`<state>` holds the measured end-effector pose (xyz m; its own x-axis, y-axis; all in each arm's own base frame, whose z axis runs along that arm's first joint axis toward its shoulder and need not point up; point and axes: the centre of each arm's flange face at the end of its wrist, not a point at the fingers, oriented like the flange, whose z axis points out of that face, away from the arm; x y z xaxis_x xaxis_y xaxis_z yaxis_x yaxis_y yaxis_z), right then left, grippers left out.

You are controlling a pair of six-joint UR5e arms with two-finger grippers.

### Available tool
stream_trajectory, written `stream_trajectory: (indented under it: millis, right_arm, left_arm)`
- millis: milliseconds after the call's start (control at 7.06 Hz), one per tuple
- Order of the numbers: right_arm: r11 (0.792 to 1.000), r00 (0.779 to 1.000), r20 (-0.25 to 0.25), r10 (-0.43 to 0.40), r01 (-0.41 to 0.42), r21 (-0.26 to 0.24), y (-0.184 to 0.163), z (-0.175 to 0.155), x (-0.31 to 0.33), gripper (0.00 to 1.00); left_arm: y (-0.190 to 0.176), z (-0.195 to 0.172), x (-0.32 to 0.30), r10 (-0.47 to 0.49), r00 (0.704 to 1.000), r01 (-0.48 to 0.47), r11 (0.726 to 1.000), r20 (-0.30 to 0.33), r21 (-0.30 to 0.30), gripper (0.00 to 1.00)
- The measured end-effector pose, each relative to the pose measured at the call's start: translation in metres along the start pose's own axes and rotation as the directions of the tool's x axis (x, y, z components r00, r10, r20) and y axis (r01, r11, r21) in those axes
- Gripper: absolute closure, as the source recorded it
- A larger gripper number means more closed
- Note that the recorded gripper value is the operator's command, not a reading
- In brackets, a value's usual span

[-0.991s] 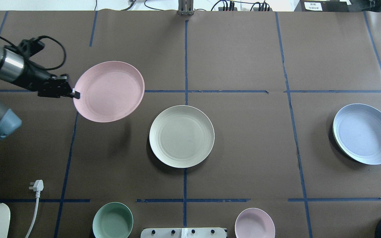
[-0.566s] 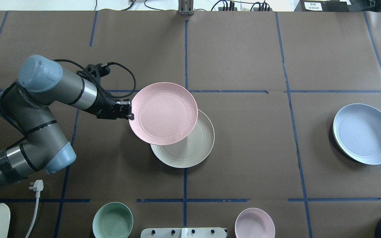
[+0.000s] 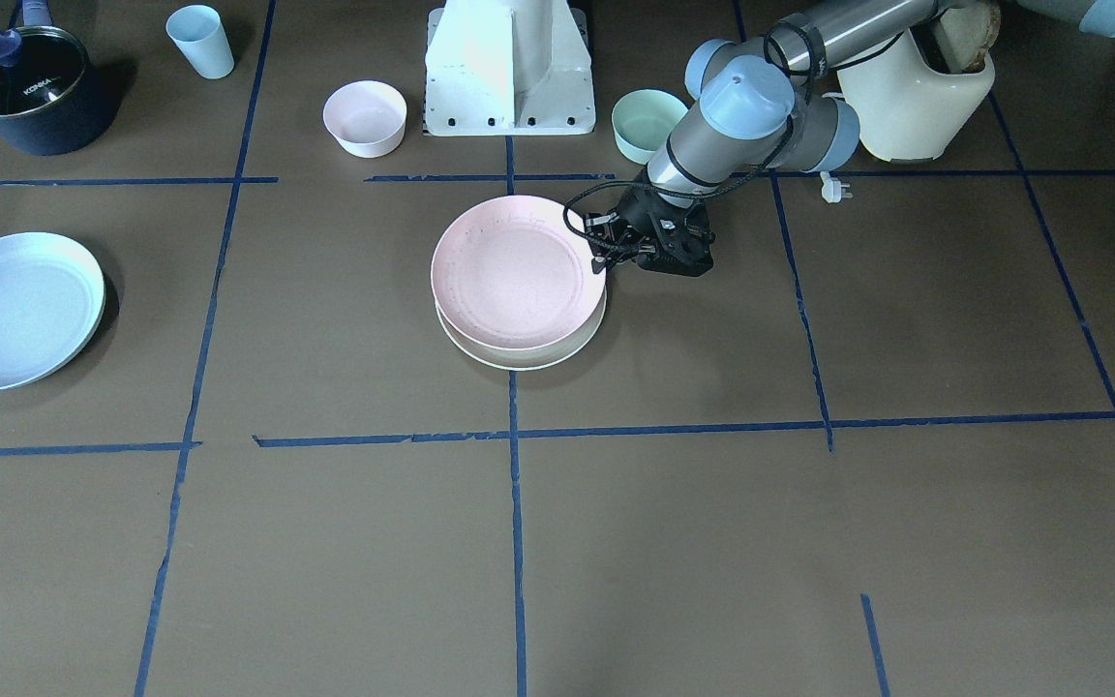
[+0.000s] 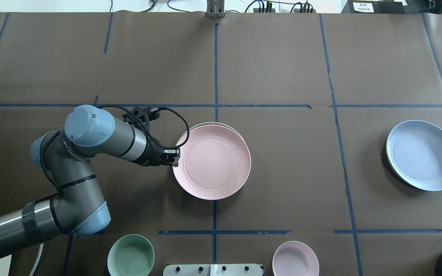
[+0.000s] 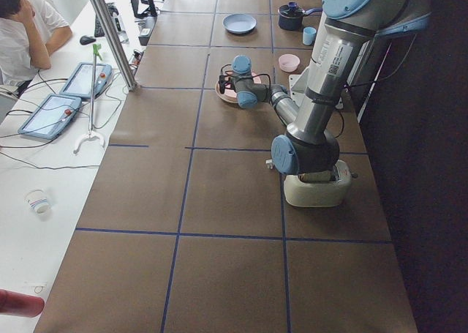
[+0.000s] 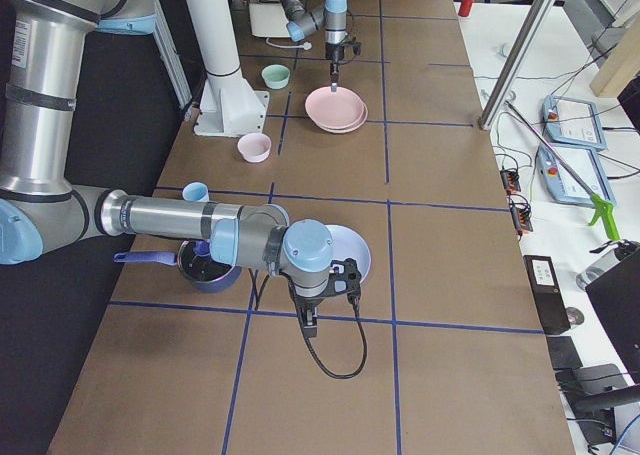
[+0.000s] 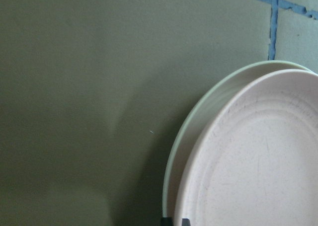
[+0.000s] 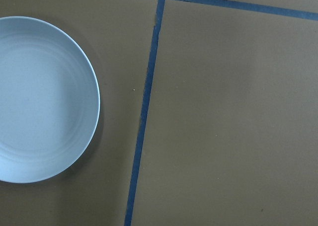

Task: Stack three plates with pink and blue
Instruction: 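Lower the pink plate onto the cream plate, release, and withdraw the left arm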

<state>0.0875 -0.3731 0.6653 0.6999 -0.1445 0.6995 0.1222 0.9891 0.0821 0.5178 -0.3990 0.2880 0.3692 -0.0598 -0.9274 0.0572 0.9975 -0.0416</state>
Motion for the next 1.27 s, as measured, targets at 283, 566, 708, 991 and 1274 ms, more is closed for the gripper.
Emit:
stream_trajectory:
  millis: [283, 566, 708, 991, 1274]
  right_arm:
    - [1.0, 1.0, 0.001, 0.0, 0.0, 0.001, 0.0, 0.0, 0.0, 0.0]
    - [1.0, 1.0, 0.0, -0.003, 0.003, 0.003, -0.001, -0.001, -0.001, 0.0]
    - [1.0, 1.0, 0.0, -0.004, 0.004, 0.004, -0.001, -0.002, -0.001, 0.0]
    - [1.0, 1.0, -0.003, -0.018, 0.018, 0.02, -0.004, -0.004, -0.003, 0.0]
    - [0.998, 0.999, -0.003, -0.041, 0.041, 0.051, -0.007, -0.006, -0.006, 0.0]
  left_arm:
    - [0.0, 0.002, 0.006, -0.005, 1.0, 0.005, 1.0, 0.015, -0.003, 0.0]
    - [-0.005, -0.001, 0.006, -0.007, 1.0, 0.007, 1.0, 0.026, 0.0, 0.0]
    - [-0.015, -0.009, 0.002, -0.015, 0.999, 0.015, 1.0, 0.037, 0.006, 0.0]
    - [-0.063, -0.046, -0.027, 0.019, 0.997, -0.02, 1.0, 0.079, 0.01, 0.0]
    - [-0.116, -0.097, -0.096, 0.133, 0.978, -0.134, 0.991, 0.159, -0.003, 0.0]
